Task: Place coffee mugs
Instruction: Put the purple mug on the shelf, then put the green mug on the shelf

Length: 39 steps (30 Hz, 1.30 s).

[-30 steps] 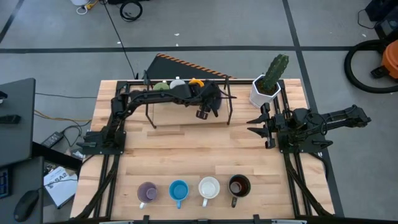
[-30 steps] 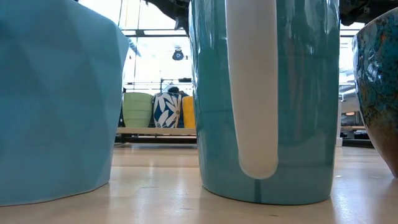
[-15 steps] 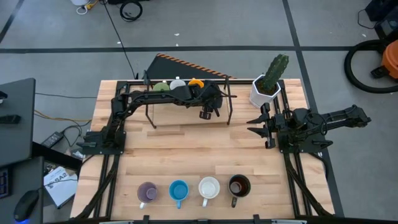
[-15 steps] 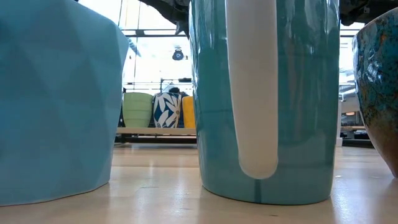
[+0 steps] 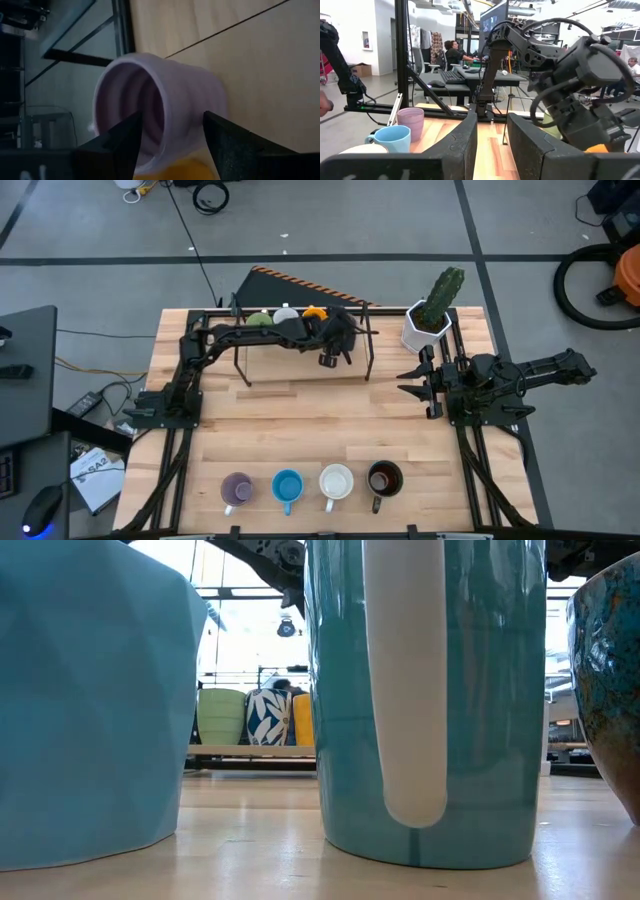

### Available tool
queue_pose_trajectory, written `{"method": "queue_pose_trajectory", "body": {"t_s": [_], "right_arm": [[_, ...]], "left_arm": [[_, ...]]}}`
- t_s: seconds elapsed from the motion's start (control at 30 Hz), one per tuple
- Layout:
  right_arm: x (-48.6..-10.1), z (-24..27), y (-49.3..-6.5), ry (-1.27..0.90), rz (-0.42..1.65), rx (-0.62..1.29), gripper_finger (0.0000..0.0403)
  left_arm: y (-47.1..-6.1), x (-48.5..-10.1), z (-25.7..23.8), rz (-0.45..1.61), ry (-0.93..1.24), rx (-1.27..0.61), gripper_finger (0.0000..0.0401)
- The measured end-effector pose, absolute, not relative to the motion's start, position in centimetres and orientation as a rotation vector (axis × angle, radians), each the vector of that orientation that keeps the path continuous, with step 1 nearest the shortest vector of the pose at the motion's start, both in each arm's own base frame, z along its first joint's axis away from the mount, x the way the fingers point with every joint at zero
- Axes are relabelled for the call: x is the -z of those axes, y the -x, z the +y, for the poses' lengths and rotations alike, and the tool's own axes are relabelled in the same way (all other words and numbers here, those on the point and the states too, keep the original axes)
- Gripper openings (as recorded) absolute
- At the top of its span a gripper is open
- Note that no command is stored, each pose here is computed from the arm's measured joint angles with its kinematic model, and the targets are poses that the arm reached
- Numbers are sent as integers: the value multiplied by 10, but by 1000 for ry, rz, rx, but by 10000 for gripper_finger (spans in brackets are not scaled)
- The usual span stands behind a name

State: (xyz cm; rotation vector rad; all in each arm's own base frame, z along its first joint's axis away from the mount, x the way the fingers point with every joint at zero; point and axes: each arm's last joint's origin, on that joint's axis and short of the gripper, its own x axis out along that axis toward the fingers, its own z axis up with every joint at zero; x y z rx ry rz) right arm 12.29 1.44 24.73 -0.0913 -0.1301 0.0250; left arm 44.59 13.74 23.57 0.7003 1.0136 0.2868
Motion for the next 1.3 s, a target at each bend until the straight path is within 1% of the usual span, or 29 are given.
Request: {"method": "queue_pose_trajectory", "body": {"t_s": [0.53, 0.73, 0.87, 0.93, 1.0, 1.17, 1.23, 1.3], "right_arm": [[-247, 14, -123, 91, -129, -25, 114], [-246, 14, -123, 93, -118, -26, 114], [-246, 14, -124, 95, -118, -25, 114], [-246, 14, -124, 98, -117, -25, 114], [-245, 14, -124, 101, -111, -25, 114], [-245, 14, -124, 113, -111, -24, 114], [-246, 14, -124, 114, -117, -24, 114], [-246, 14, -124, 117, -120, -23, 114]], "left_arm": [[-447, -237, 140, 978, -672, -280, 217], [-444, -263, 136, 914, -669, -307, 217], [-439, -290, 116, 854, -677, -291, 217], [-434, -299, 97, 843, -652, -210, 217], [-428, -307, 74, 834, -586, -86, 217], [-412, -321, 15, 801, -312, 239, 217], [-410, -322, -10, 799, -236, 323, 217], [-407, -319, -35, 833, -197, 365, 217]]}}
